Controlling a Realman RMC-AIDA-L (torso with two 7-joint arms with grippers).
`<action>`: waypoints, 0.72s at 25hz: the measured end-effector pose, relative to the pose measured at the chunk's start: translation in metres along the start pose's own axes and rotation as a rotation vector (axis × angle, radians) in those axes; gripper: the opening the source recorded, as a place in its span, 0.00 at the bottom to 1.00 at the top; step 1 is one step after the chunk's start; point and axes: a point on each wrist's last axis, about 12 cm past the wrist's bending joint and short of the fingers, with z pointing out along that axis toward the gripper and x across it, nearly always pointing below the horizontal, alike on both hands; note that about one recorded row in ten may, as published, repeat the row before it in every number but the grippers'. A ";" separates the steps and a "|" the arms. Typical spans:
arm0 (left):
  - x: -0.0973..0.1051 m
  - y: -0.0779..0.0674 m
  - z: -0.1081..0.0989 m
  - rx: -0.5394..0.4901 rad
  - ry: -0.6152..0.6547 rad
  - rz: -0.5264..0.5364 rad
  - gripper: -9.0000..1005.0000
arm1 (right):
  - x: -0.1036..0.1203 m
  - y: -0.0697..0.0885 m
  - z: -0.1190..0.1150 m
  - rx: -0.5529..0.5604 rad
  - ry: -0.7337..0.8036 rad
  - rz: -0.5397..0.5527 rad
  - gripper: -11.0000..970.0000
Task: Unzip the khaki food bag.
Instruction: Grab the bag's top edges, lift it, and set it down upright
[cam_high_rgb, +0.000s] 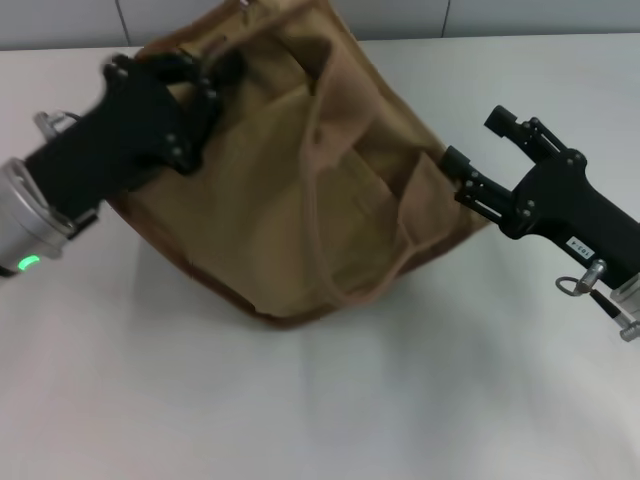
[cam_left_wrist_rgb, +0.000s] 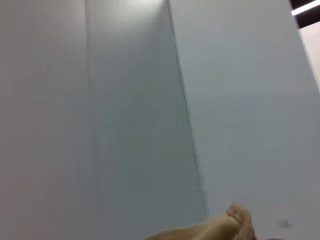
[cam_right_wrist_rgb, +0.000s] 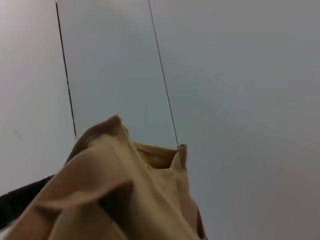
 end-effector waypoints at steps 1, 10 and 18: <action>0.000 0.000 0.000 0.000 0.000 0.000 0.07 | 0.000 0.000 0.000 0.000 0.000 0.000 0.87; -0.018 0.025 -0.016 -0.124 -0.045 0.057 0.08 | -0.005 0.006 0.006 -0.019 -0.067 0.030 0.87; -0.010 0.014 -0.007 -0.061 -0.019 0.024 0.08 | -0.013 0.000 0.000 0.042 -0.139 0.020 0.87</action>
